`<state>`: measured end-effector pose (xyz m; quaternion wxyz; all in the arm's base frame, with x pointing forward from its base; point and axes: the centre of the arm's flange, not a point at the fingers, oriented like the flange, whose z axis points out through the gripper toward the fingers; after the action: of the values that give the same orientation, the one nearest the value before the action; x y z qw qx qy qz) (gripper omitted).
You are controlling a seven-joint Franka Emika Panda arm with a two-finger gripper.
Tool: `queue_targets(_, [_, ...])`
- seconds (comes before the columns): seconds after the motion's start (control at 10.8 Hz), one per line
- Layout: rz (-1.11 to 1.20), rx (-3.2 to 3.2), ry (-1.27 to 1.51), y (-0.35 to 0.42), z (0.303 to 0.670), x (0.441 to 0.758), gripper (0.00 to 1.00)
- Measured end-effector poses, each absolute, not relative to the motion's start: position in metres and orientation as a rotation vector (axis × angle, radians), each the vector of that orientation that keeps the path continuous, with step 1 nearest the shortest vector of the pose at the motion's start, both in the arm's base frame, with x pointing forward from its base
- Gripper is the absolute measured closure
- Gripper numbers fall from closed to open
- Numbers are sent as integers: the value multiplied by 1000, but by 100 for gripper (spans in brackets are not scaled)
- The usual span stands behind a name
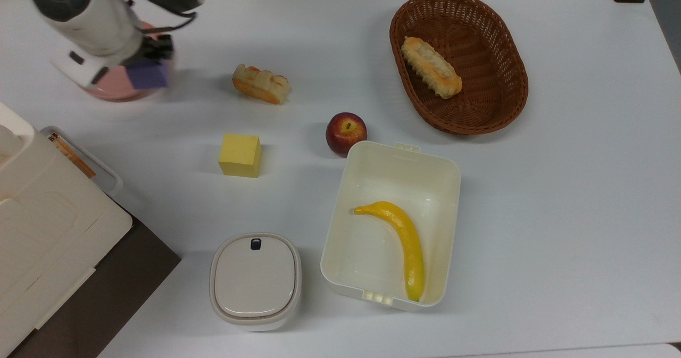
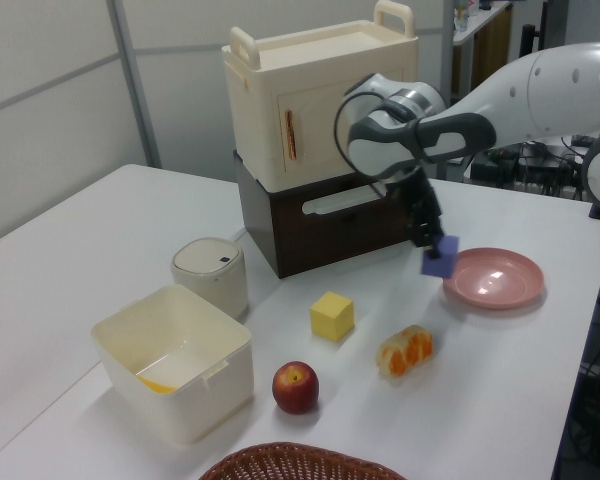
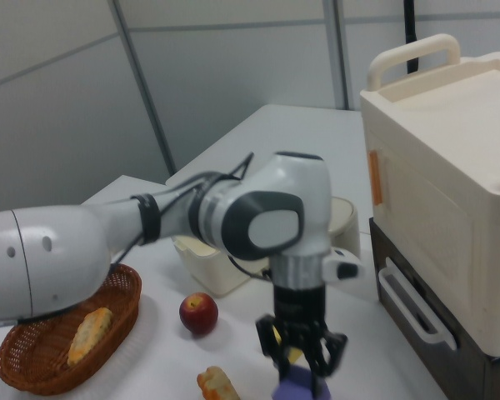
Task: Put the purple cube on the table
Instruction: 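Carry the purple cube off the plate and lower it beside the yellow cube, then open the gripper, release the purple cube, and raise the gripper away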
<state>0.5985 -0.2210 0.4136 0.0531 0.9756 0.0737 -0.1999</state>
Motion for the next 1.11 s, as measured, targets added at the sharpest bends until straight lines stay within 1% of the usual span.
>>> queue_targets(0.28, [-491, 3072, 125, -158, 430, 621, 47])
queue_targets(0.56, [-474, 3062, 111, -88, 431, 635, 46])
queue_targets(0.65, [-472, 3053, 93, -71, 430, 637, 42])
queue_targets(0.74, [-469, 3047, 75, -61, 430, 638, 30])
queue_targets(0.83, [-467, 3045, 64, -58, 430, 639, 13])
queue_targets(0.93, [-461, 3045, 59, -58, 433, 639, 0])
queue_targets(1.02, [-434, 3048, 58, -58, 443, 639, 0])
queue_targets(1.11, [-378, 3053, 58, -57, 462, 639, 0])
